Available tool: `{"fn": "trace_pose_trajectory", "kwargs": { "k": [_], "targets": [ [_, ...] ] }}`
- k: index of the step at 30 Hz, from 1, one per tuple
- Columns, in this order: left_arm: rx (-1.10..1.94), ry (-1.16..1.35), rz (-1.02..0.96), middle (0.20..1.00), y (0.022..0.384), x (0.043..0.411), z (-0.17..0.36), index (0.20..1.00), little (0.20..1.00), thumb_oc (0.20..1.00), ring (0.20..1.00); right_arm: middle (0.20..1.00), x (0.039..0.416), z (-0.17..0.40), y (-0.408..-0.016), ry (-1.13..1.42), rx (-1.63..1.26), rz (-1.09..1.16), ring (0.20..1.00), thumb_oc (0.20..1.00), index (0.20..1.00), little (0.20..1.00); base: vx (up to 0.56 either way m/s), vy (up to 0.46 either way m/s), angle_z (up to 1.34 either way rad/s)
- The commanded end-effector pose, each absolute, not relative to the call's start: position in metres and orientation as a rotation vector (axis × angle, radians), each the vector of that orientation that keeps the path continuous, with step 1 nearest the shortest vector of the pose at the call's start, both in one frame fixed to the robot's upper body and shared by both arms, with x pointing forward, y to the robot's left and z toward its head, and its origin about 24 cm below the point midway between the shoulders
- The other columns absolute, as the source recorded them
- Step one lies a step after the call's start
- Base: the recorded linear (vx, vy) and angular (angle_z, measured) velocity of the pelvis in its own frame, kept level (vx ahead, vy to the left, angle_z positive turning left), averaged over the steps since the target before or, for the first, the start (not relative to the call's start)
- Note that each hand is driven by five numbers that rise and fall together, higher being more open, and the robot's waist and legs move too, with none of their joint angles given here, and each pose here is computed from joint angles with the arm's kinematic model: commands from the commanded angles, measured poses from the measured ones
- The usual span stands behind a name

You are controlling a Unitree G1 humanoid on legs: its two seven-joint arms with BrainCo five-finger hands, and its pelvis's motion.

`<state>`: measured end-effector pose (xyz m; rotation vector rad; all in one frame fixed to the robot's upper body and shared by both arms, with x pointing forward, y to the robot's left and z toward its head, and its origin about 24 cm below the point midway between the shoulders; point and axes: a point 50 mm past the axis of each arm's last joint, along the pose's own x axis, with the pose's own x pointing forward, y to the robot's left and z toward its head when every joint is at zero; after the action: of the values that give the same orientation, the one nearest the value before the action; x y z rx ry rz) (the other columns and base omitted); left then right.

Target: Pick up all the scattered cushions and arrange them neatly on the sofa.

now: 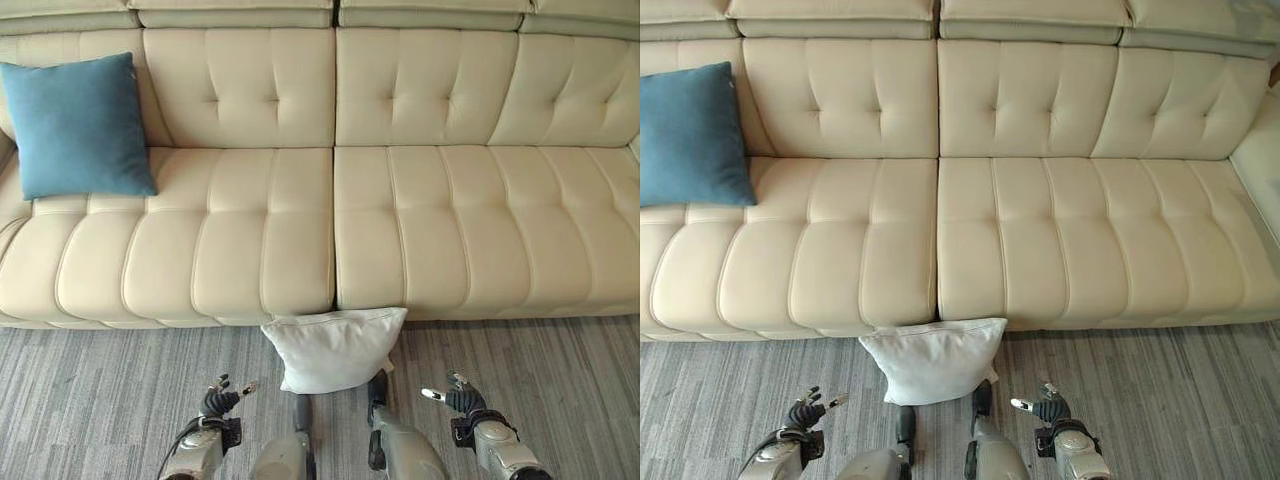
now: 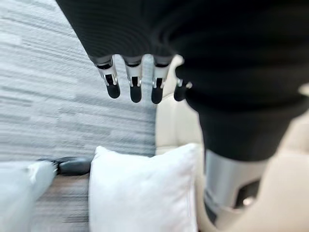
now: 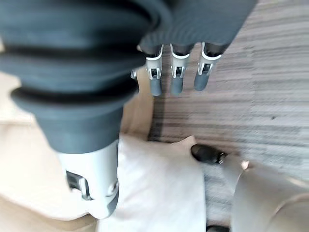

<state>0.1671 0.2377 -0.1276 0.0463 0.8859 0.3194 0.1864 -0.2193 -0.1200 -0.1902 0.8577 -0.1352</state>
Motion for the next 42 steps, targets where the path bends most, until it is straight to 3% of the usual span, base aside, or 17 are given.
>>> {"fn": "trace_pose_trajectory", "kwargs": {
  "k": [1, 7, 8, 13, 21, 26, 30, 32, 33, 34, 35, 36, 42],
  "targets": [
    [0.088, 0.82, 0.315, 1.0, 0.241, 0.189, -0.117, 1.0, 1.0, 1.0, 1.0, 1.0, 0.204, -0.11, -0.227, 0.807, -0.218, -0.163, 1.0, 1.0, 1.0, 1.0, -0.07, -0.042, 0.05],
    [0.109, 0.804, 0.403, 1.0, 0.255, 0.212, -0.105, 1.0, 1.0, 1.0, 1.0, 1.0, 0.242, -0.087, -0.238, 0.72, -0.237, -0.28, 1.0, 1.0, 1.0, 1.0, -0.09, -0.045, 0.13],
    [0.134, 0.729, 0.464, 1.0, 0.27, 0.235, -0.085, 1.0, 1.0, 1.0, 1.0, 1.0, 0.27, -0.063, -0.249, 0.631, -0.249, -0.357, 1.0, 1.0, 1.0, 1.0, -0.09, -0.056, 0.08],
    [0.159, 0.558, 0.536, 1.0, 0.292, 0.283, -0.035, 1.0, 1.0, 1.0, 1.0, 1.0, 0.318, -0.006, -0.266, 0.432, -0.217, -0.471, 1.0, 1.0, 1.0, 1.0, -0.06, -0.03, 0.06],
    [0.189, 0.208, 0.534, 1.0, 0.292, 0.35, 0.063, 1.0, 1.0, 1.0, 1.0, 1.0, 0.38, 0.106, -0.24, 0.011, -0.144, -0.431, 1.0, 1.0, 1.0, 1.0, 0.01, -0.008, 0.04],
    [0.238, -0.046, 0.414, 1.0, 0.246, 0.394, 0.141, 1.0, 1.0, 1.0, 1.0, 1.0, 0.402, 0.176, -0.185, -0.242, -0.098, -0.285, 1.0, 1.0, 1.0, 1.0, 0.0, 0.0, 0.0],
    [0.252, -0.186, 0.31, 1.0, 0.203, 0.409, 0.18, 1.0, 1.0, 1.0, 1.0, 1.0, 0.407, 0.202, -0.157, -0.318, -0.051, -0.228, 1.0, 1.0, 1.0, 1.0, 0.0, -0.01, 0.08],
    [0.248, -0.31, 0.173, 1.0, 0.155, 0.413, 0.207, 1.0, 1.0, 1.0, 1.0, 1.0, 0.409, 0.216, -0.133, -0.354, -0.031, -0.16, 1.0, 1.0, 1.0, 1.0, 0.0, -0.002, 0.08],
    [0.248, -0.311, 0.173, 1.0, 0.155, 0.413, 0.207, 1.0, 1.0, 1.0, 1.0, 1.0, 0.409, 0.217, -0.133, -0.355, -0.031, -0.16, 1.0, 1.0, 1.0, 1.0, -0.01, -0.004, 0.05],
    [0.238, -0.377, 0.079, 0.677, 0.127, 0.41, 0.218, 0.677, 0.677, 0.677, 0.677, 0.856, 0.408, 0.222, -0.12, -0.379, -0.016, -0.107, 0.856, 0.856, 0.856, 0.856, 0.0, -0.008, 0.06],
    [0.239, -0.378, 0.079, 0.338, 0.127, 0.41, 0.218, 0.338, 0.338, 0.338, 0.338, 0.329, 0.408, 0.222, -0.12, -0.38, -0.016, -0.107, 0.329, 0.329, 0.329, 0.329, -0.02, -0.008, 0.08],
    [0.195, -0.407, 0.019, 0.2, 0.11, 0.407, 0.222, 0.2, 0.2, 0.2, 0.2, 0.2, 0.406, 0.225, -0.112, -0.399, 0.01, -0.083, 0.2, 0.2, 0.2, 0.2, -0.02, 0.015, 0.07],
    [-0.06, -0.502, -0.193, 0.2, 0.045, 0.385, 0.24, 0.2, 0.2, 0.2, 0.2, 0.2, 0.394, 0.24, -0.084, -0.481, 0.315, 0.004, 0.2, 0.2, 0.2, 0.2, -0.04, 0.02, 0.03]
  ]
}}
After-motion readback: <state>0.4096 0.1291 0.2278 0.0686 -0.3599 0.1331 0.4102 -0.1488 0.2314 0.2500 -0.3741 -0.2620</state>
